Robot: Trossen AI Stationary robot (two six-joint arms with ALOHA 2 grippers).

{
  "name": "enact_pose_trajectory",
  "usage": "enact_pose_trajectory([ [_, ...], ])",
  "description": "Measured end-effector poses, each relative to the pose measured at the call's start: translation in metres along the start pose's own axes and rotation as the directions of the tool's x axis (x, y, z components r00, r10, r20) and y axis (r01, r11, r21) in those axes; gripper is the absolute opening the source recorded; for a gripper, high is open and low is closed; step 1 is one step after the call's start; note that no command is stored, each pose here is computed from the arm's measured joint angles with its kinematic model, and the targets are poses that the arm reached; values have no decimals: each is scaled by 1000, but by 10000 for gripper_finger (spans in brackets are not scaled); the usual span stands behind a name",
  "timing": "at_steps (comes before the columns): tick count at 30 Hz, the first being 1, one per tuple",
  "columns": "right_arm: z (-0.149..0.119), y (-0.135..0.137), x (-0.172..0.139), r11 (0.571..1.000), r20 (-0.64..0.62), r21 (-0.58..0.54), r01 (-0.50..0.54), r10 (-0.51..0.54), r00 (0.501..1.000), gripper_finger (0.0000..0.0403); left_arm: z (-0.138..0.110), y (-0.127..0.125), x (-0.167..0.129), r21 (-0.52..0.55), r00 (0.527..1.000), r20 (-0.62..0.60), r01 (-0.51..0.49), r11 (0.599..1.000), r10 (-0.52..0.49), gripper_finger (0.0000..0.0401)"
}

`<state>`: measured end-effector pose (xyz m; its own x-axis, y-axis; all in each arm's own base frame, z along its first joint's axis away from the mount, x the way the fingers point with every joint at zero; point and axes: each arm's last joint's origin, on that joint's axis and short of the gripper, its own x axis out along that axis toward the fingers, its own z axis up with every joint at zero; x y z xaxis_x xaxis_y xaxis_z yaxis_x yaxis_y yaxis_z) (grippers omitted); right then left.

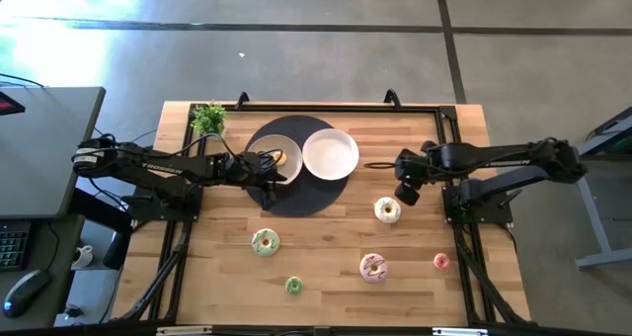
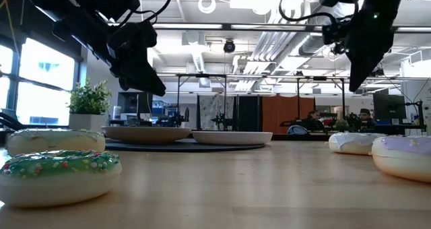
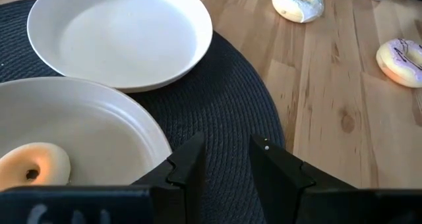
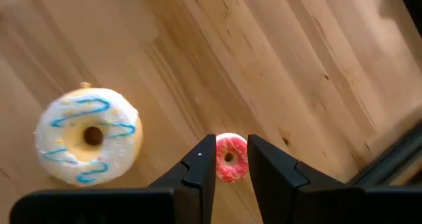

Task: Pick & Place donuts
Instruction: Put the top small pink donut on the gray plate

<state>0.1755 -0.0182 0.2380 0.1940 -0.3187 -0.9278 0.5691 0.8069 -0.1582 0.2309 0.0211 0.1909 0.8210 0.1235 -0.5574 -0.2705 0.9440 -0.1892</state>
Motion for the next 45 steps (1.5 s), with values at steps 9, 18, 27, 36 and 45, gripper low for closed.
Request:
enact_pose_trajectory([
  [9,1,1,3,1000,-20,-1,1,-1,1000,83,0,0,0,0,1000,-1,1,1000,-1,117],
  [18,2,-2,10,993,-126,104,-47,60,990,83,0,0,0,0,1000,-2,2,1000,-2,117],
  [27,8,0,41,963,-324,244,113,-29,946,127,0,0,0,0,1000,-4,2,1000,-2,117],
  [36,13,7,74,937,-456,272,221,-77,887,160,-2,0,0,1,1000,-20,-3,1000,3,117],
  [45,16,16,98,935,-488,257,244,-92,868,151,-2,1,0,1,1000,-22,-4,1000,4,117],
])
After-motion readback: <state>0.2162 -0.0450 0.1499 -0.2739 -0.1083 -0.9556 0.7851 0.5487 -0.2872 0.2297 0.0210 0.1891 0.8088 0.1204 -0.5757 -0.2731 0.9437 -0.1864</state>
